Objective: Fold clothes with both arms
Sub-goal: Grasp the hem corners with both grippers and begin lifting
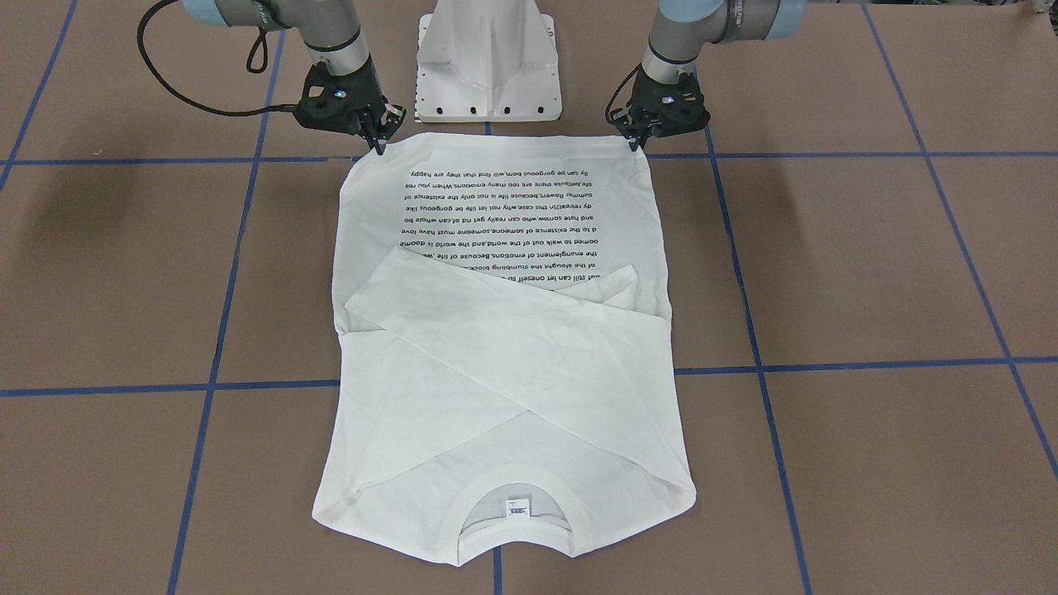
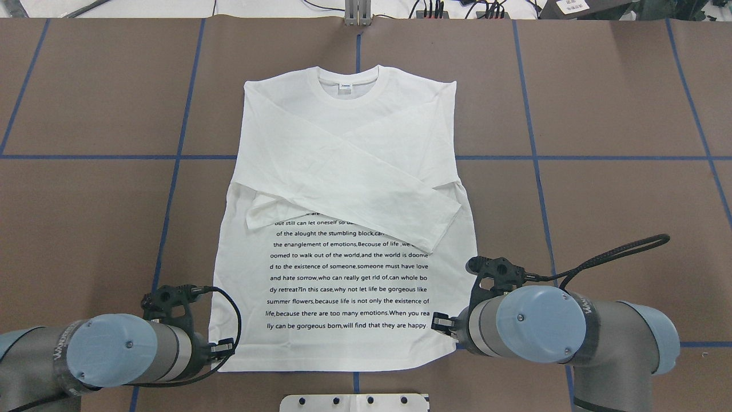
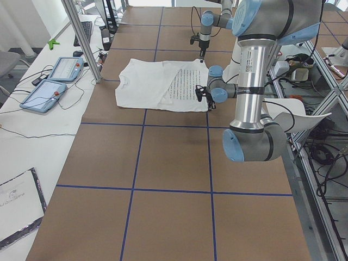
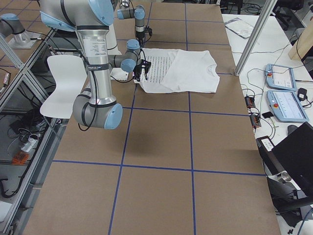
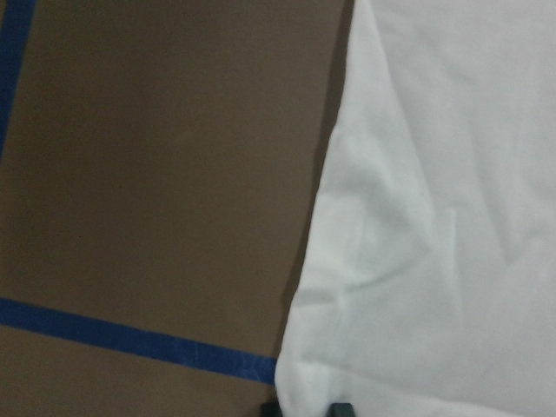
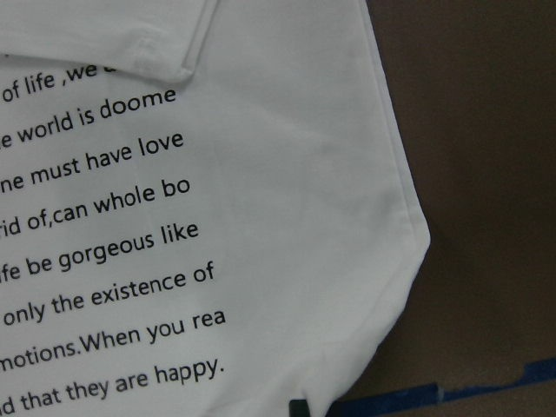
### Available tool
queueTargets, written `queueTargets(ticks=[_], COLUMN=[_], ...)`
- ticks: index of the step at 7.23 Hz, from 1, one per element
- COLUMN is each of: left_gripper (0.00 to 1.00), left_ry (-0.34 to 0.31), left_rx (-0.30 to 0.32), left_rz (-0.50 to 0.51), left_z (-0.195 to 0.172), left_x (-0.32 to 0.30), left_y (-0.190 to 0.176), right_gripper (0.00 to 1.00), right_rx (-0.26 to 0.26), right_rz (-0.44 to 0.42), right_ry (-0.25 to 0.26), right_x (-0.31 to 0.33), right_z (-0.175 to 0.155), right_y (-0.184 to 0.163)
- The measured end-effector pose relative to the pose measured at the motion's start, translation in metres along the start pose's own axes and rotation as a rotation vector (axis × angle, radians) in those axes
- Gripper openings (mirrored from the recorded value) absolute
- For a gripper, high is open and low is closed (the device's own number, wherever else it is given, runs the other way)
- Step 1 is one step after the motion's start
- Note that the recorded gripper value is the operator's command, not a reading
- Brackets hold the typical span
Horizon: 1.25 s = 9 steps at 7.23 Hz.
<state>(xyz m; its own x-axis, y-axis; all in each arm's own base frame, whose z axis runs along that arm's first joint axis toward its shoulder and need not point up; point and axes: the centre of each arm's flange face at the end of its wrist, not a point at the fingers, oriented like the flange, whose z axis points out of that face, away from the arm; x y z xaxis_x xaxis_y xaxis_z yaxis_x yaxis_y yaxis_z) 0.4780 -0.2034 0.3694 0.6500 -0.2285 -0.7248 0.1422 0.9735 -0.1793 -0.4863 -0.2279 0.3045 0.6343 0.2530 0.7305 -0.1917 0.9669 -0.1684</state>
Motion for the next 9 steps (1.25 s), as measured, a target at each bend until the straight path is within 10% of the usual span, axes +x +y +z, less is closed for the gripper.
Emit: queueTargets(ticks=[9], left_gripper=[0.00], left_ry=[0.020], left_rx=[-0.015], left_rz=[0.029], left_z=[-0.105], left_x=[0.013], left_y=[0.017], right_gripper=[0.00], right_rx=[-0.019], right_rz=[0.021], right_ry=[-0.024], right_x=[0.029], right_z=[-0.045], right_y=[-0.017])
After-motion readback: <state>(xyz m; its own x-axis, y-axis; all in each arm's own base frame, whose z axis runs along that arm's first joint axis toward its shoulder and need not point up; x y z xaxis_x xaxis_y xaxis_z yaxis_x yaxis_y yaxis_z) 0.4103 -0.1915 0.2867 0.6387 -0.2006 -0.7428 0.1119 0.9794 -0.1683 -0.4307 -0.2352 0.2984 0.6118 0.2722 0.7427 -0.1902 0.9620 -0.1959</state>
